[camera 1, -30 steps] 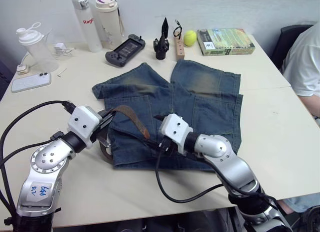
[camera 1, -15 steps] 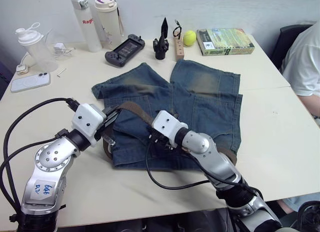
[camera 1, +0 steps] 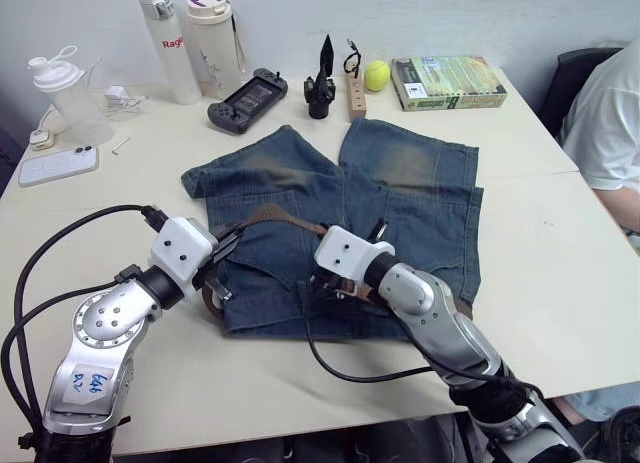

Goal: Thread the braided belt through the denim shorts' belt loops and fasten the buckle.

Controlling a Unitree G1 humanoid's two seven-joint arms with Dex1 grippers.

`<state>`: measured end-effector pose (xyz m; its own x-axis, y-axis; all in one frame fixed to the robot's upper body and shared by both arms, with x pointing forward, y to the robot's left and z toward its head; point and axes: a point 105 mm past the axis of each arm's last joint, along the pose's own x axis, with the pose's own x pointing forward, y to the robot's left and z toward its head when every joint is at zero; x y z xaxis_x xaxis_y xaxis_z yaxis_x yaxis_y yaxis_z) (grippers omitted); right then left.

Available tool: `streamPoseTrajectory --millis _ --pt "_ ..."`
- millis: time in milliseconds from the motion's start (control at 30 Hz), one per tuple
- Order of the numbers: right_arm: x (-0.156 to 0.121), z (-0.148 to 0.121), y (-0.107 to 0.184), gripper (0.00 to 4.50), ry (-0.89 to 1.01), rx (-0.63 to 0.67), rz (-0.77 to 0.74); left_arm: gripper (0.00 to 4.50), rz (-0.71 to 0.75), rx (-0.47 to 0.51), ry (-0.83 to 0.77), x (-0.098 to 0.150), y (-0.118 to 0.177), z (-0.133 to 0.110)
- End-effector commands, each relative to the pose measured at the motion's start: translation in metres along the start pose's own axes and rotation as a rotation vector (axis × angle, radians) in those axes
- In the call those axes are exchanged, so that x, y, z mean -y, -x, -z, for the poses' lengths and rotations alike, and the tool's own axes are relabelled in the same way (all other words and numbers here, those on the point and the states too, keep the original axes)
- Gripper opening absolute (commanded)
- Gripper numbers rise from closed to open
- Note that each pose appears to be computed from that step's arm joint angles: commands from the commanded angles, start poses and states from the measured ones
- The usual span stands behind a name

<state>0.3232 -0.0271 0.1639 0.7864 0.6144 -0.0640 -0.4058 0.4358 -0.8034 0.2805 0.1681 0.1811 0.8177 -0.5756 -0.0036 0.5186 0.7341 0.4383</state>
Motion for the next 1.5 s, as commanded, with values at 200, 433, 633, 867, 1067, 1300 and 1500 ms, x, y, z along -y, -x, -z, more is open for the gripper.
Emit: streamPoseTrajectory --millis 200,433,633,867,1067,1300,1500 --pt "0.016 -0.001 -0.003 0.00 0.242 0.052 0.047 3.28 0.241 0.144 0.552 -0.002 0.035 -0.050" --pt "0.017 -0.014 -0.010 0.00 0.311 0.128 0.082 3.28 0.374 0.209 1.146 0.033 0.053 -0.054" --pt "0.016 -0.028 -0.012 0.00 0.346 0.186 0.108 3.28 0.247 0.118 1.533 0.057 0.033 -0.021" --pt "0.008 -0.030 -0.009 0.00 0.395 0.223 0.097 3.28 0.045 0.232 1.756 0.043 0.000 -0.016" --pt "0.004 -0.029 -0.007 0.00 0.390 0.213 0.089 3.28 -0.036 0.250 1.813 0.036 -0.003 -0.012" --pt "0.003 -0.031 -0.007 0.00 0.377 0.216 0.092 3.28 -0.048 0.224 1.821 0.040 0.000 -0.009" --pt "0.002 -0.032 -0.006 0.00 0.373 0.222 0.087 2.58 0.013 0.195 1.792 0.048 -0.001 -0.011"
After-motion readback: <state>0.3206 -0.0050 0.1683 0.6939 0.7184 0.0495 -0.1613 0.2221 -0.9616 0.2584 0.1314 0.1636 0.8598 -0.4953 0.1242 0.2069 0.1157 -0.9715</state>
